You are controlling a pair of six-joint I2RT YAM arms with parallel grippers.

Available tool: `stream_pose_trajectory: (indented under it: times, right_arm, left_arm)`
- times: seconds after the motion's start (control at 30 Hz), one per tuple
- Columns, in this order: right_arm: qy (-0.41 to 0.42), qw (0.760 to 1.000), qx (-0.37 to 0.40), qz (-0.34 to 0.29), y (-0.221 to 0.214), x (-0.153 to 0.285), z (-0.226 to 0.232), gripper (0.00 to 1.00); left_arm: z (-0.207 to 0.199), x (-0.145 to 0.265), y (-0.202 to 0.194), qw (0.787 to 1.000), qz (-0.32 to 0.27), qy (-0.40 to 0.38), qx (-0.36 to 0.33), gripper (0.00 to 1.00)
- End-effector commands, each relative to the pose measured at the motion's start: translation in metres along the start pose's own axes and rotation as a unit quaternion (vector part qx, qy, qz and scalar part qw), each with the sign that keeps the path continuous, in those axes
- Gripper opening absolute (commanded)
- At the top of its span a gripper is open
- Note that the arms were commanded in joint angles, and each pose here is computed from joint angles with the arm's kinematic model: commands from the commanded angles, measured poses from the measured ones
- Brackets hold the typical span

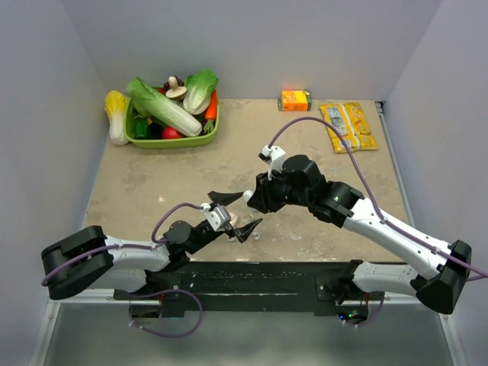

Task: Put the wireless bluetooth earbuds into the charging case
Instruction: Open the charging case.

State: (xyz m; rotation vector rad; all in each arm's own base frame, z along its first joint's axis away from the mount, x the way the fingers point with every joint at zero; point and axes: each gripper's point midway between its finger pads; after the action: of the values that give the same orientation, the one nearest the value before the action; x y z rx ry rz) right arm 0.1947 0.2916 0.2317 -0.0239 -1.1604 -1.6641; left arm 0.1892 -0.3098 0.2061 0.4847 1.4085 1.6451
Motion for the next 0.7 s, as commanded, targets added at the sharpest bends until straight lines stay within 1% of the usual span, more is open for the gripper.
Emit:
stream_pose_trajectory:
  times: [0.0, 0.1, 0.3, 0.43, 0.47, 0.57, 0.67]
  right_arm:
    - [0.014, 1.000, -0.001, -0.001, 0.000, -0.007, 0.004, 0.00]
    - [0.009, 1.000, 0.000, 0.004, -0.003, -0.010, 0.001, 0.00]
    - [-0.009, 1.000, 0.004, 0.008, -0.005, -0.014, -0.007, 0.00]
    - [-0.009, 1.000, 0.003, 0.008, -0.006, -0.016, -0.008, 0.00]
    - [-0.009, 1.000, 0.004, 0.009, -0.006, -0.016, -0.008, 0.00]
    - [-0.009, 1.000, 0.004, 0.008, -0.006, -0.016, -0.008, 0.00]
    - [-0.009, 1.000, 0.003, 0.009, -0.006, -0.017, -0.008, 0.00]
  left_arm:
    - [0.007, -0.010, 0.047, 0.996, -0.090, 0.009, -0.022, 0.94]
    - [0.007, -0.012, 0.044, 0.996, -0.084, 0.008, -0.028, 0.92]
    - [0.008, -0.013, 0.046, 0.996, -0.082, 0.011, -0.032, 0.92]
    - [0.005, -0.015, 0.044, 0.996, -0.076, 0.000, -0.037, 0.86]
    - [0.005, -0.015, 0.043, 0.996, -0.075, -0.001, -0.038, 0.82]
    - [0.002, -0.015, 0.041, 0.997, -0.072, -0.009, -0.040, 0.76]
    - [0.001, -0.016, 0.039, 0.997, -0.069, -0.011, -0.039, 0.74]
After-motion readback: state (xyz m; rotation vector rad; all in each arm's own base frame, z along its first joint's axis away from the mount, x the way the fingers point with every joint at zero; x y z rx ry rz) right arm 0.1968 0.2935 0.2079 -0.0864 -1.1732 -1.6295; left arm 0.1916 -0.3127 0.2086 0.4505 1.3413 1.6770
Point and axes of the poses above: each gripper's point midway between its finger pads, its own x axis back along the fingers, its own z axis along the line the jaws close on, y = z × x, and after that the axes turned 12 degrees about -x, right-handed
